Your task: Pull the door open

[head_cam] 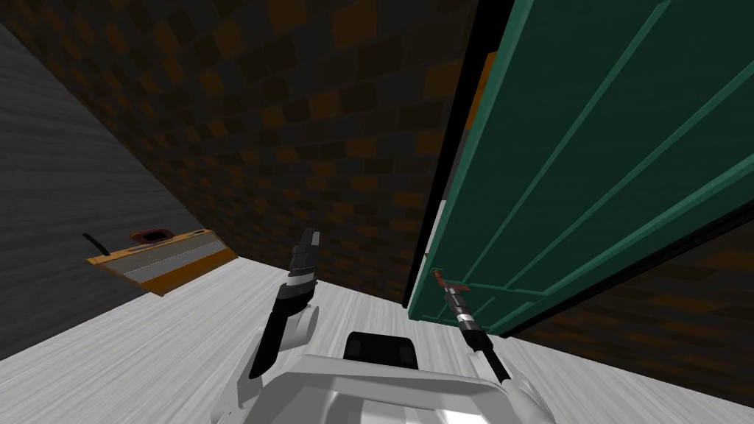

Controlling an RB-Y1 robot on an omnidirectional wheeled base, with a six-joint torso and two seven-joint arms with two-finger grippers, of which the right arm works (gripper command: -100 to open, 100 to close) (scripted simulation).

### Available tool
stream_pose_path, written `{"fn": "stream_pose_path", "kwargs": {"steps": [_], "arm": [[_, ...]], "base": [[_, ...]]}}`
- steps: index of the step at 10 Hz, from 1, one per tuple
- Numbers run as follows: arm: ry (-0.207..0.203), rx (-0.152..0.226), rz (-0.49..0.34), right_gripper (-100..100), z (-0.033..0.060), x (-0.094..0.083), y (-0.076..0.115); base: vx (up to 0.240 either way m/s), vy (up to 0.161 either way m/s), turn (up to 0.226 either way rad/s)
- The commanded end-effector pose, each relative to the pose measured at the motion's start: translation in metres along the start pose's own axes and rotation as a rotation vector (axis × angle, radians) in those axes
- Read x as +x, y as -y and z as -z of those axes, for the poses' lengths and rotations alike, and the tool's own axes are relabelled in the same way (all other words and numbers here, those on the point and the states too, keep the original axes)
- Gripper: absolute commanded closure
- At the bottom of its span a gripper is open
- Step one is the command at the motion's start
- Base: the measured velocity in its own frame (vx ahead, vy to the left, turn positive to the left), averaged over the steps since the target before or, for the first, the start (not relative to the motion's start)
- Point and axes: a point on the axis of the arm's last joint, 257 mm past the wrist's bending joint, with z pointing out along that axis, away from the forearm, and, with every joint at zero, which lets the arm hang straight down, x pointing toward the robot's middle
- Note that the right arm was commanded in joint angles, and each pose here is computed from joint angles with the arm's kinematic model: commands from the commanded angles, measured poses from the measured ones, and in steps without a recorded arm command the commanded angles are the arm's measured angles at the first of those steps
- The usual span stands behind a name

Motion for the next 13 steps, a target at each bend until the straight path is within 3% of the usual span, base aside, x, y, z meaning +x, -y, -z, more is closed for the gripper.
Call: {"fn": "stream_pose_path", "kwargs": {"steps": [1, 4, 5, 6, 7, 10, 11, 13], "arm": [[-0.023, 0.001, -0.001, 100, 0.0083, -0.002, 0.000], [-0.058, 0.003, 0.000, 100, 0.0220, -0.007, -0.001], [-0.052, 0.005, -0.001, 100, 0.0190, -0.003, 0.001], [-0.068, 0.007, -0.002, 100, 0.0308, -0.006, 0.003], [-0.071, 0.007, -0.001, 100, 0.0339, -0.007, 0.003], [-0.094, 0.004, 0.000, 100, 0.0520, -0.014, 0.002], [-0.109, 0.004, 0.000, 100, 0.0630, -0.017, 0.001], [-0.121, 0.004, 0.000, 100, 0.0722, -0.020, 0.000]], "base": [[-0.200, -0.069, 0.160], [-0.213, -0.087, 0.152], [-0.099, -0.033, 0.033], [-0.140, -0.041, 0.169], [-0.200, -0.077, 0.138], [-0.178, -0.087, 0.154], [-0.205, -0.065, 0.200], [-0.194, -0.054, 0.119]]}}
